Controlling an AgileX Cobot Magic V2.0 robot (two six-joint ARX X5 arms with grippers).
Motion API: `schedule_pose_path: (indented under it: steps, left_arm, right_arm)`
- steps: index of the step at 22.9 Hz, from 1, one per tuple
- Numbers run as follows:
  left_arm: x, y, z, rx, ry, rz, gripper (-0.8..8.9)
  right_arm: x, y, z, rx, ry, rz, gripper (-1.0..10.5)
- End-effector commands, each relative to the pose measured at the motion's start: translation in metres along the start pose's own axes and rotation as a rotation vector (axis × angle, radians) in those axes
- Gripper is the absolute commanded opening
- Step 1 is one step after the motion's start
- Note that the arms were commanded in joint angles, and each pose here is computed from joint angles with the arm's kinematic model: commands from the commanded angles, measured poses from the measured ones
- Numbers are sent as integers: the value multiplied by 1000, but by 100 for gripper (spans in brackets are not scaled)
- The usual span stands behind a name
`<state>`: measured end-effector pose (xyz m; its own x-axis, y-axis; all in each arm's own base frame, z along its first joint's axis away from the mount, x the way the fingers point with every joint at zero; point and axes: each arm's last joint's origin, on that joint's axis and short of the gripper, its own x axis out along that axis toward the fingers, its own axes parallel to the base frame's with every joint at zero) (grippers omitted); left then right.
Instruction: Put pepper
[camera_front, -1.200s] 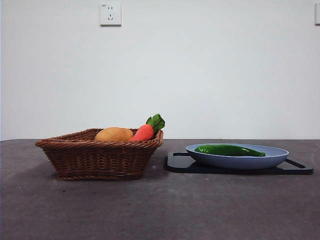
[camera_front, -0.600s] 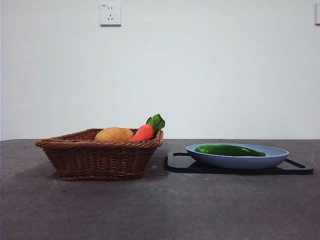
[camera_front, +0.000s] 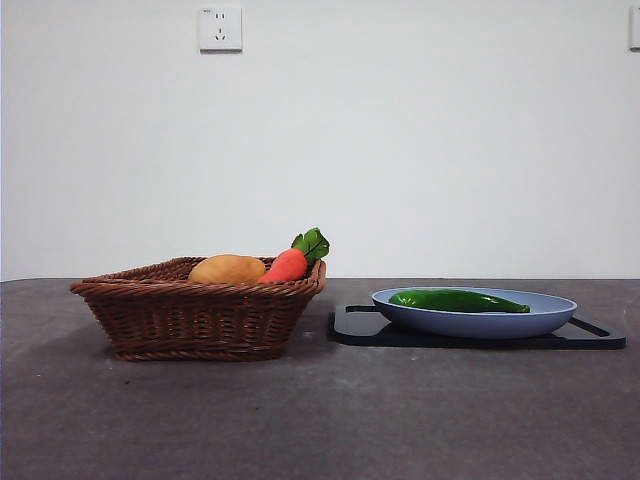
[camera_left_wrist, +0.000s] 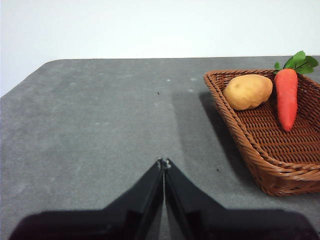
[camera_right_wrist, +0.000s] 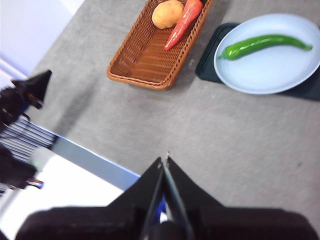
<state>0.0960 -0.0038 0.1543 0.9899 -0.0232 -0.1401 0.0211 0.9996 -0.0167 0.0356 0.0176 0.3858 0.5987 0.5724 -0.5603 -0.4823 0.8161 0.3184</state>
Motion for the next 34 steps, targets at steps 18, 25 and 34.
schedule_pose_path:
  steps: [18, 25, 34]
  left_arm:
    - [1, 0, -2, -10, -3, 2, 8]
    - [1, 0, -2, -10, -3, 2, 8]
    - [1, 0, -2, -10, -3, 2, 8]
  right_arm:
    - [123, -88, -97, -249, -673, -288, 11]
    - [148, -102, -125, -217, -620, -275, 11]
    - [161, -109, -141, -154, -547, -266, 11]
